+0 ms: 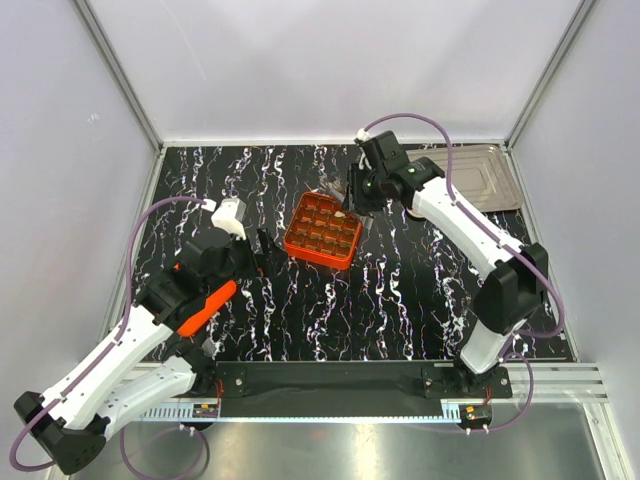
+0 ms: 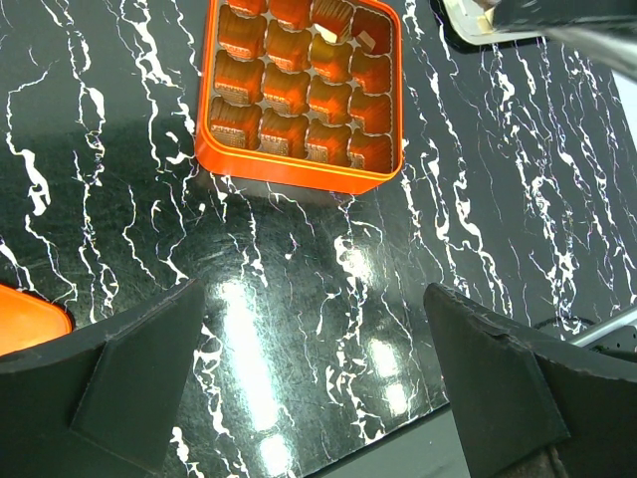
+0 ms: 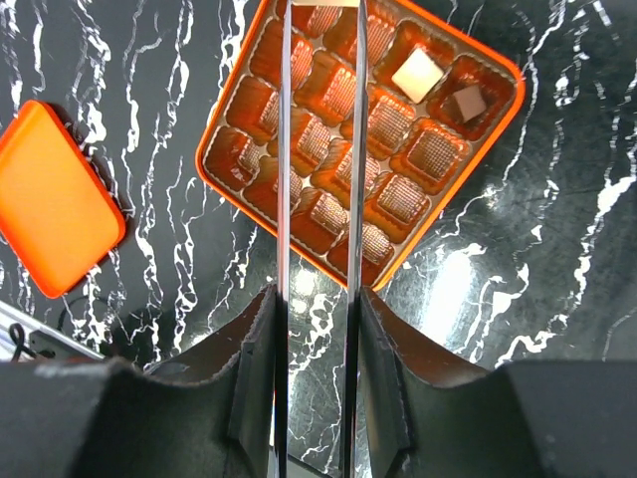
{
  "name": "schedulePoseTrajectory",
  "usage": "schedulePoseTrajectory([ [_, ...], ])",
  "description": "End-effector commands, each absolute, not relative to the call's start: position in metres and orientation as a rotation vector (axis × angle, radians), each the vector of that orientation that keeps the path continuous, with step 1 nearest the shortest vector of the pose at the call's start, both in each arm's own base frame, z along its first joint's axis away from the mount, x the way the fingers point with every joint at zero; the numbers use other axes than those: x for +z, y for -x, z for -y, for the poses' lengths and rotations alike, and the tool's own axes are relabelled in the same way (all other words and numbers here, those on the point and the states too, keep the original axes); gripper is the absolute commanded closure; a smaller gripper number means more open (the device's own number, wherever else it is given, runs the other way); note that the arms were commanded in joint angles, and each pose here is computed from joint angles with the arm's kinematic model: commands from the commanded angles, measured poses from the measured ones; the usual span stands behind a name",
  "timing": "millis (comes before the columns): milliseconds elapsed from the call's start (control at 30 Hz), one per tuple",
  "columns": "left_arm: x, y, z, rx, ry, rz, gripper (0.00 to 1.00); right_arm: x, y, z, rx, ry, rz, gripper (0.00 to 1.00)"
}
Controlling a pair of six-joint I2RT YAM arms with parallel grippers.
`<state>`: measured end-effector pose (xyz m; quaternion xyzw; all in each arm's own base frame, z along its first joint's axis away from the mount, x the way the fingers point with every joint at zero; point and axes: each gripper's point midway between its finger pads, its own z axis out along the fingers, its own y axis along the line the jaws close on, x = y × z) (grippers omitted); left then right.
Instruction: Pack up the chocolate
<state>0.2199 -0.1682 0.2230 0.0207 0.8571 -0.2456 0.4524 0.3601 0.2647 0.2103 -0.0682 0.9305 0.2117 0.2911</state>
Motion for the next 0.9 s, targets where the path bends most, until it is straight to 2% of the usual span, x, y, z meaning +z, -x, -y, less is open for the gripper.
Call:
schedulePoseTrajectory([
  [0,0.248,-0.224,0.168,-0.633,-0.029,-2.043,0.01,0.210,-0.369,-0.278,0.580,0.181,-2.445,0.62],
  [333,0.248,-0.224,0.165,-0.617,-0.028,-2.041,0.01,0.175,-0.371,-0.286,0.519,0.201,-2.512,0.60],
  [500,0.247,-0.225,0.165,-0.613,-0.027,-2.042,0.01,0.168,-0.367,-0.280,0.470,0.203,-2.527,0.57],
  [867,0.248,-0.226,0.170,-0.632,-0.031,-2.044,0.01,0.189,-0.371,-0.278,0.458,0.213,-2.490,0.51],
])
